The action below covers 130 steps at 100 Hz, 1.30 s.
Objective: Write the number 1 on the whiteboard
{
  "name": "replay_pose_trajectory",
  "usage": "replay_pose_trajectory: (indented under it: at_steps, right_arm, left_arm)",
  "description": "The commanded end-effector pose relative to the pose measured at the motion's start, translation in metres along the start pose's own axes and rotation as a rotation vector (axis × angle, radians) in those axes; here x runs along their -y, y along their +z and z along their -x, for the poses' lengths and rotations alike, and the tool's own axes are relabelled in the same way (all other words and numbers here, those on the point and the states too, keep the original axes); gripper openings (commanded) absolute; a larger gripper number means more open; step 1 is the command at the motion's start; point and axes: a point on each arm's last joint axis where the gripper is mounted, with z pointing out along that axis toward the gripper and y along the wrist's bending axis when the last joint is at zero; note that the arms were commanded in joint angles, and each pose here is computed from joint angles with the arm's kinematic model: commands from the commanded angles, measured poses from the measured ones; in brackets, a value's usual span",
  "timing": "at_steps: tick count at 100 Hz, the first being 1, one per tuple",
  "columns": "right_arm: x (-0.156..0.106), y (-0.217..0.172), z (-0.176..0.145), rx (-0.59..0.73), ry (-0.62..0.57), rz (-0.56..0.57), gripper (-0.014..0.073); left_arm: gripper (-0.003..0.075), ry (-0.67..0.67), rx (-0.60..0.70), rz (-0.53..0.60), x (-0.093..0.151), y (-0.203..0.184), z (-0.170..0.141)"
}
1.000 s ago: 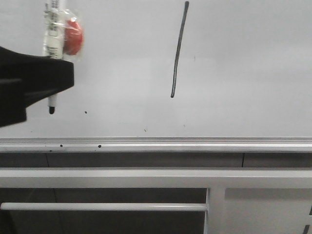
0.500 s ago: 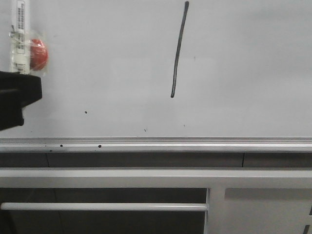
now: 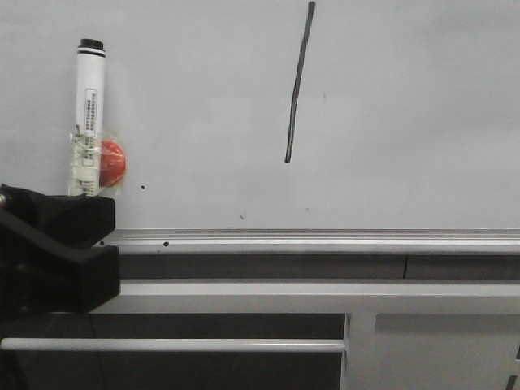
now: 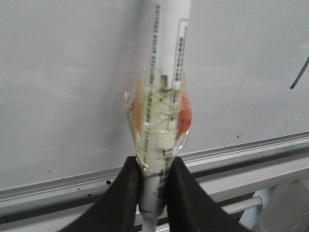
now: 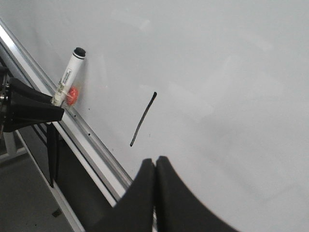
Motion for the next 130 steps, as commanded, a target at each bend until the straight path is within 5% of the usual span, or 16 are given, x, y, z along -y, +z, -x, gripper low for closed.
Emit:
replay_pose_trajectory:
  at_steps: [1, 130]
  right_arm:
    - [0.003, -0.004, 0.012, 0.08, -0.027, -0.009, -0.0059]
    - [0.003, -0.004, 0.013, 0.084, -0.027, -0.008, -0.0064]
  left_arm:
    - [-0.002, -0.032, 0.266, -0.015, 0.005, -0.002, 0.027]
    - [-0.002, -0.021, 0.294, 0.074, -0.006, 0.02, 0.033]
